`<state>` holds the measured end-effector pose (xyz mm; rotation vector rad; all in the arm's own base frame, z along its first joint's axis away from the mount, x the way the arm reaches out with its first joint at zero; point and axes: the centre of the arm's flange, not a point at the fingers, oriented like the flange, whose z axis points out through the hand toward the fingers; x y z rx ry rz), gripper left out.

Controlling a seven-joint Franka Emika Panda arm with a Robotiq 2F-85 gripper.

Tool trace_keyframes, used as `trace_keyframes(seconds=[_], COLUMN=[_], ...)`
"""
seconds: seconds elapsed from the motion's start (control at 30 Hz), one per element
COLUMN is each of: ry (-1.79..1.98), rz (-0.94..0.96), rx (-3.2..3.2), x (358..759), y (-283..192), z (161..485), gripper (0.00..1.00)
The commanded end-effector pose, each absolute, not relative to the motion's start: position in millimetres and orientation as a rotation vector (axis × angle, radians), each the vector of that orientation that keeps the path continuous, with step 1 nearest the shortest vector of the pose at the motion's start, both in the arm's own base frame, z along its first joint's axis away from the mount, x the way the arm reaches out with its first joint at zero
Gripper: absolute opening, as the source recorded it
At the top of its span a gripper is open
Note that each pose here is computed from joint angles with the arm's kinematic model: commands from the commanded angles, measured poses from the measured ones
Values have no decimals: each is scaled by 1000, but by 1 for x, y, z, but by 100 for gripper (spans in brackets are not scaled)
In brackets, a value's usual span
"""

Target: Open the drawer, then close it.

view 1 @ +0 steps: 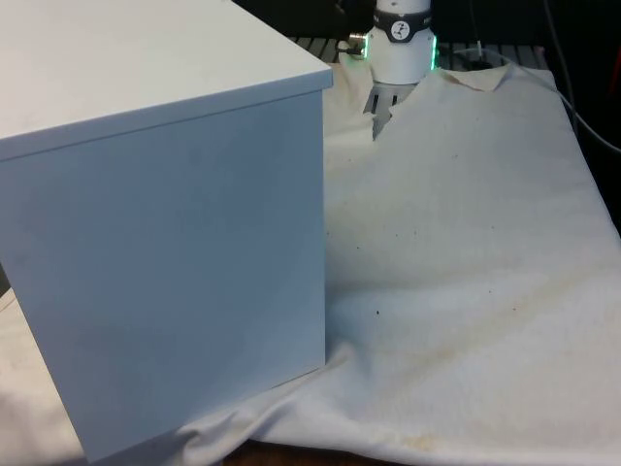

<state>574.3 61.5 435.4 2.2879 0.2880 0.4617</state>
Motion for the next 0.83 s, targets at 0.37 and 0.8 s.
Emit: trace_keyframes(seconds=[0.37,0.8], ry=[288,288], rz=[462,462], rx=[2288,2288], x=[574,574], y=[62,62], z=[435,435], gripper=[29,93])
